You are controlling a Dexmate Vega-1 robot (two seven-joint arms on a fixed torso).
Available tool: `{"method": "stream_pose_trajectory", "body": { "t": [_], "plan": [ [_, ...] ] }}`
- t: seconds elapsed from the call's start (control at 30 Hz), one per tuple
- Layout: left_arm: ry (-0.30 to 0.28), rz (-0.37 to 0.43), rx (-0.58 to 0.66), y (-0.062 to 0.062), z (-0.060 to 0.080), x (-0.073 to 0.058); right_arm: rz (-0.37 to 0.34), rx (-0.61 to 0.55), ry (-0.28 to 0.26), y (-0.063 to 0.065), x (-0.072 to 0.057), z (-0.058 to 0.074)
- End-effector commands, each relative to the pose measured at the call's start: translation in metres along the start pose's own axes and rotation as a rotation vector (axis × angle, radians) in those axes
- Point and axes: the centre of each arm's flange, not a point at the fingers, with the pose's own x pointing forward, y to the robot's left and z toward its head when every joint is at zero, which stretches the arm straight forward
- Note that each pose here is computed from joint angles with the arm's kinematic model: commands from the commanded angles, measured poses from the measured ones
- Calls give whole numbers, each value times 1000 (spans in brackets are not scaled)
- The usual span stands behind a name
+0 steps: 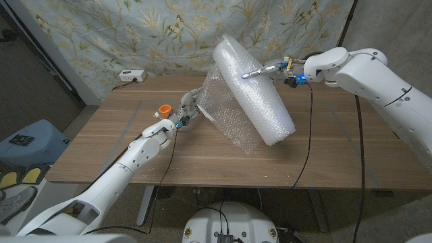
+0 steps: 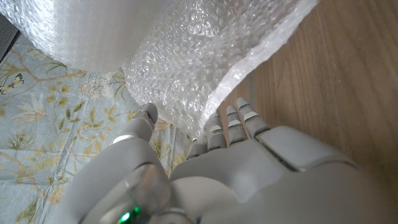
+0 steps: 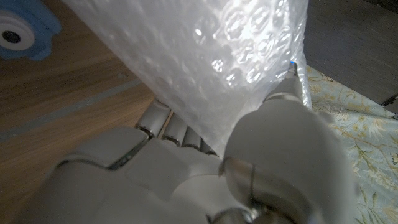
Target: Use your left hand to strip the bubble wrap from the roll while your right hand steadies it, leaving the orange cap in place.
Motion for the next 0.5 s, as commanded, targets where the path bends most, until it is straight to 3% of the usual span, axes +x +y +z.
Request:
{"method": "stream_pose_trajectory", "body": {
  "t": [0.03,0.5],
  "plan": [
    [-2,-5,-40,-4,-11,0,-9,143,-26,5,-5,-10],
    [2,-20,-78,-10,-23,5,-11,267,-68,4,-11,-19]
  ]
}}
